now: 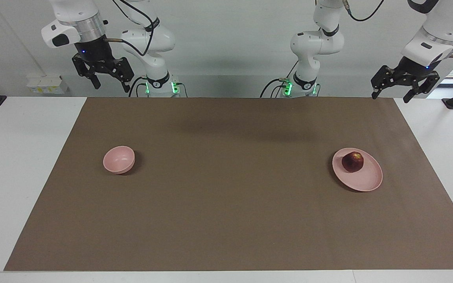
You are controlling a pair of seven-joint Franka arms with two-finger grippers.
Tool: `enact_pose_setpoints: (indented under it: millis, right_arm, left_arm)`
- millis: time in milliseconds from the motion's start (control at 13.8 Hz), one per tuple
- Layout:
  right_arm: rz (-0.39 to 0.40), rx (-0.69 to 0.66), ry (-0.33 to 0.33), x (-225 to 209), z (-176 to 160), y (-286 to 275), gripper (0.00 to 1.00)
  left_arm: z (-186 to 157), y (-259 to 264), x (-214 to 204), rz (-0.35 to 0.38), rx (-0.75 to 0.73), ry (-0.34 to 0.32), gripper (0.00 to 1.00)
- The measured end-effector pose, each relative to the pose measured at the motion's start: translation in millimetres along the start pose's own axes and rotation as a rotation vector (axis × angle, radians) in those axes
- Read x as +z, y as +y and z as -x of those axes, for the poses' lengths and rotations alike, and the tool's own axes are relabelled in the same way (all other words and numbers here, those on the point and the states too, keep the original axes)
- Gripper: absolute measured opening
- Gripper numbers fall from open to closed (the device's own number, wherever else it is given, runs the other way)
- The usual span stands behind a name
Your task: Move apple from plate to bowl
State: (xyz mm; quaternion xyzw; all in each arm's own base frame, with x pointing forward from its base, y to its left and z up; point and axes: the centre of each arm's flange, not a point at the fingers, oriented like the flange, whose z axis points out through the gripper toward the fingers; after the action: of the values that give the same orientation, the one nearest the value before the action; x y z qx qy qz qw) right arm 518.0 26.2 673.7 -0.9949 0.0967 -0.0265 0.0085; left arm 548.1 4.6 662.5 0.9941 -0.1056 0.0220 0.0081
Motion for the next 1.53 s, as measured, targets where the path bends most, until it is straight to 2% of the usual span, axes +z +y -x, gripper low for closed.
enact_pose_setpoints:
  millis: [872, 1090, 1526]
  right_arm:
    - [0.000, 0.000, 0.000, 0, 0, 0, 1.00]
    - [0.000, 0.000, 0.000, 0, 0, 0, 1.00]
    - [0.000, 0.000, 0.000, 0, 0, 0, 1.00]
  left_arm:
    - [-17, -30, 122, -0.027, 0.026, 0.085, 1.00]
    - [-19, -32, 173, -0.037, 0.026, 0.116, 1.00]
    - [-8, -30, 277, -0.044, 0.030, 0.123, 1.00]
